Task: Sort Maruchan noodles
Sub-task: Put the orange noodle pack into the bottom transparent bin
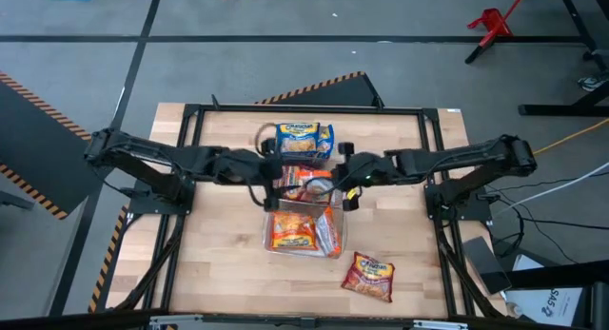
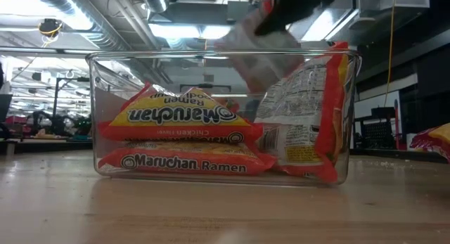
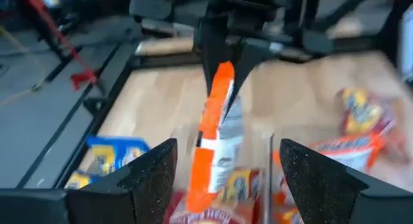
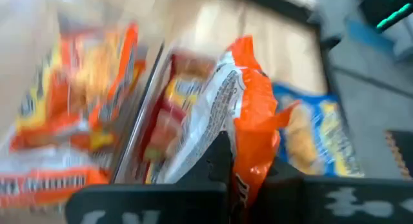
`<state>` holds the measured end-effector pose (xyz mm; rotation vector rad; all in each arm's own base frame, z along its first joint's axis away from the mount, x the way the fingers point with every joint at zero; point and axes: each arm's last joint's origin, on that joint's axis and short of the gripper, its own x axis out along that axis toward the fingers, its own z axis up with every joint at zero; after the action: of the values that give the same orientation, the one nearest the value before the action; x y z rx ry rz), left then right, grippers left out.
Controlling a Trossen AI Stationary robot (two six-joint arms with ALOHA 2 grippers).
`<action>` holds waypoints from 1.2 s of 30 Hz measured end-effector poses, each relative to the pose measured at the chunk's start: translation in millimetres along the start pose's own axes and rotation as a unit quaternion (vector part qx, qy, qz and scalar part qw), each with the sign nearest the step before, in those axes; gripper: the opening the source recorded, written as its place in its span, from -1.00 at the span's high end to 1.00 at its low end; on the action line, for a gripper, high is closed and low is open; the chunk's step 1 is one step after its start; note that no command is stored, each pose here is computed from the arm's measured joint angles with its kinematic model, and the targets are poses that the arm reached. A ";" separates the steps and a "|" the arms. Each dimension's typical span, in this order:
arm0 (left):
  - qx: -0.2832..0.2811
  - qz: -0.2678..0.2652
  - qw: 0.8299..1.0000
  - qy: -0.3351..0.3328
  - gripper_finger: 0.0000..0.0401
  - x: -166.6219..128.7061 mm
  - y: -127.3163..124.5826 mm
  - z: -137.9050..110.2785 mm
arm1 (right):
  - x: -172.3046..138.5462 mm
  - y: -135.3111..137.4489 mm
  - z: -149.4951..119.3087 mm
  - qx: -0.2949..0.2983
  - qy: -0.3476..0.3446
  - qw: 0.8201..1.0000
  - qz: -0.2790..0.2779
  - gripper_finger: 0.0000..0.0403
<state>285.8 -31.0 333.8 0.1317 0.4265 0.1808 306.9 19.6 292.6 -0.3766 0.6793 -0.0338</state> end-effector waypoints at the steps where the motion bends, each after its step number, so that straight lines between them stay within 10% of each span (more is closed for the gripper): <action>1: -0.006 -0.008 1.000 -0.012 -0.33 -4.9 2.6 3.2 | -7.3 -2.8 2.7 0.004 -0.016 1.000 -0.005 1.00; 15: -0.035 -0.042 0.997 -0.051 -0.33 4.6 11.2 9.7 | -109.4 -29.8 26.6 0.053 -0.247 0.968 -0.015 1.00; 36: -0.058 -0.099 0.977 -0.180 -0.33 63.0 18.7 16.9 | -117.6 -31.1 32.8 0.058 -0.299 0.952 0.012 1.00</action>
<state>346.6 -1.6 327.0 0.0049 0.0663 -0.0154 238.3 19.3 398.3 -0.2448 0.0806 0.0624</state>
